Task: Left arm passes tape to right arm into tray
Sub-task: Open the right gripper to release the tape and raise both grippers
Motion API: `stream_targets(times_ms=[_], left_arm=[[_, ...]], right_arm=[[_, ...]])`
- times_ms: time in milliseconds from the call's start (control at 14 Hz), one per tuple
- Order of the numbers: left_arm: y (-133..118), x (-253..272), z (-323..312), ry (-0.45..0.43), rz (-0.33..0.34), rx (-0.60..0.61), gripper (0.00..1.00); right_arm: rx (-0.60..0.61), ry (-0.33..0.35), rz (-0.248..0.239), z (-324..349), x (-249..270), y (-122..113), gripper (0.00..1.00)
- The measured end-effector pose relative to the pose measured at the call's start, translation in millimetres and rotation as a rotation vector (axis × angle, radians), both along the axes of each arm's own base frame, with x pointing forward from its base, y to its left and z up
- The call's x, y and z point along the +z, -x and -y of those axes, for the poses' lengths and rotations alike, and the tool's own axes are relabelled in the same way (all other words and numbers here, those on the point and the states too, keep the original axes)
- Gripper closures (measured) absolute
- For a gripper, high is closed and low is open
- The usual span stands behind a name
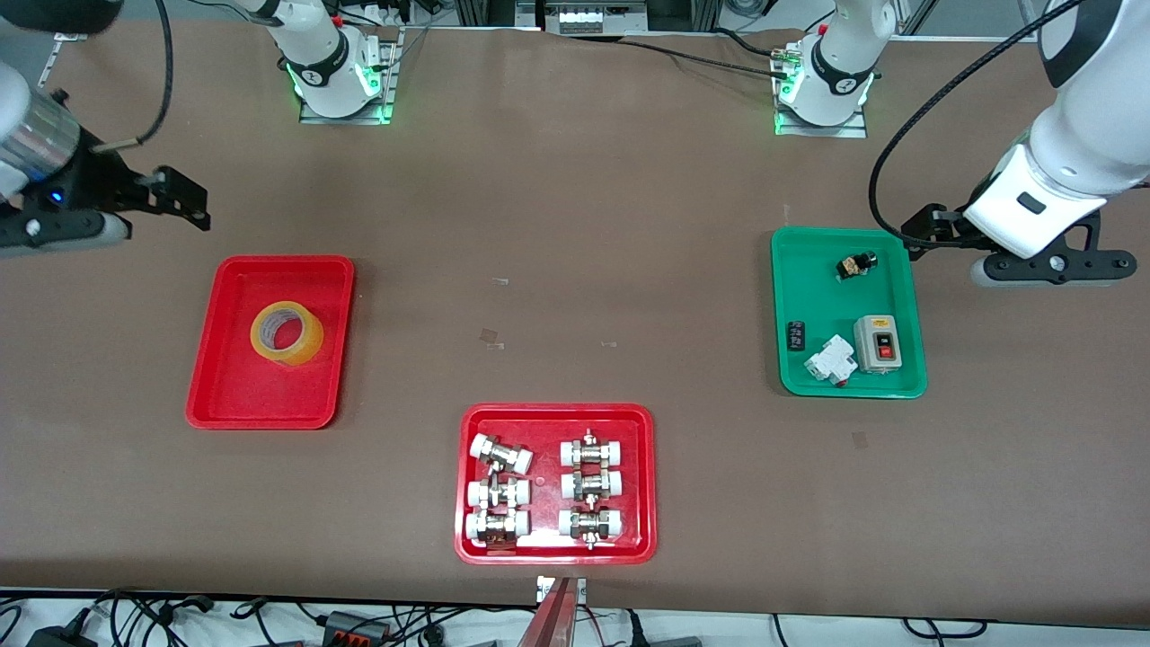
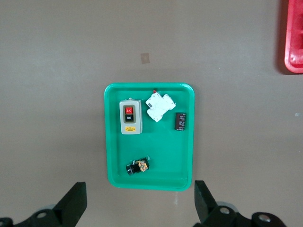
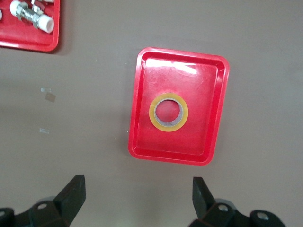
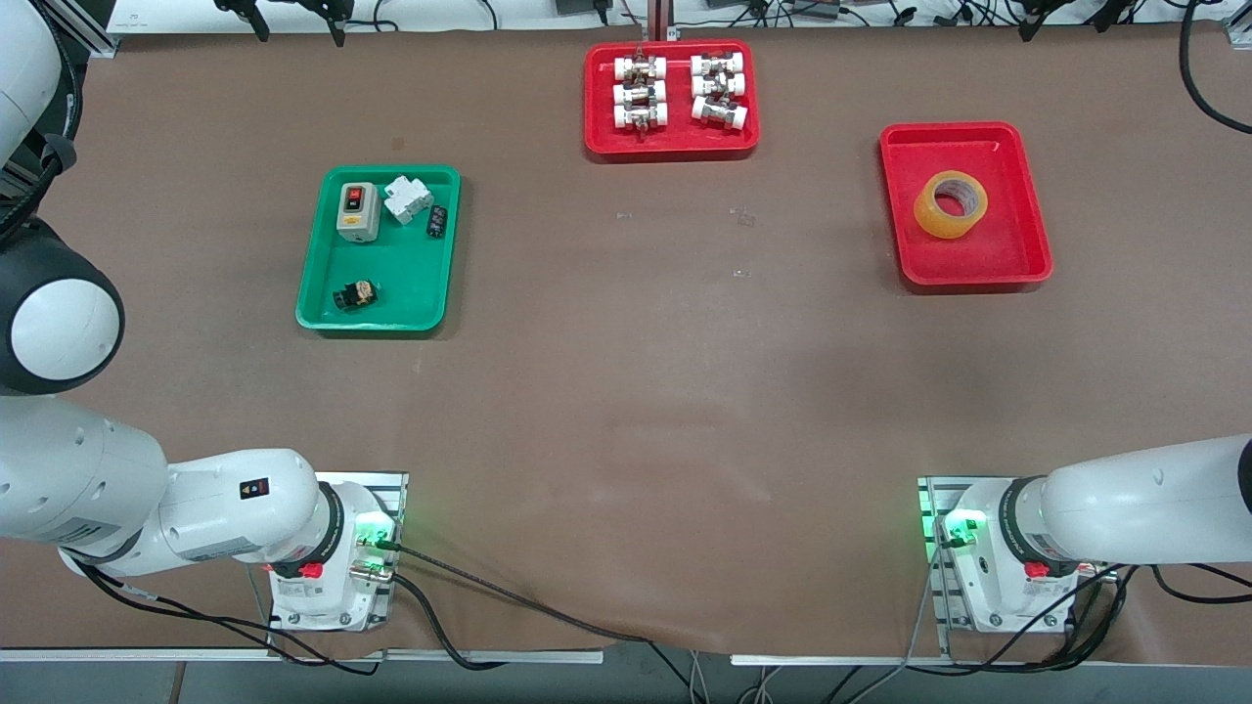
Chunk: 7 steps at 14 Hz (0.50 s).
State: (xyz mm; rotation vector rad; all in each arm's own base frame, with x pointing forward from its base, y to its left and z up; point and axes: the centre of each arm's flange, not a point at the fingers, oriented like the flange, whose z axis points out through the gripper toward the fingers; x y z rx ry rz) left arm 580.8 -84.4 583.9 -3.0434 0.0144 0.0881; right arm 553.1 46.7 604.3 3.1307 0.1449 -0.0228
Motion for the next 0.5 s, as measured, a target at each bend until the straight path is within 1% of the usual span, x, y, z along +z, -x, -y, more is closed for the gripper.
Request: stream_targets(times_ms=[143,286,429,500], left_arm=[[-0.4,-1.6,20.2,0.01,-0.003,-0.039,0.0],[7.1,-3.7,64.4,0.014,-0.005,-0.086,0.0],[12.2,-9.0,95.4,0.006,-0.01,-0.133,0.0],[10.8,-10.3,95.4,-0.005,-0.008,-0.137,0.0]], right_arm=[[-0.112,0.001,0.001,1.1,11.7,1.0,0.0],[-0.196,0.001,0.008,0.8,19.9,-0.2,0.0],[-0.213,0.0,0.017,1.5,23.9,-1.1,0.0],[-0.216,0.0,0.016,2.6,23.6,-1.5,0.0]])
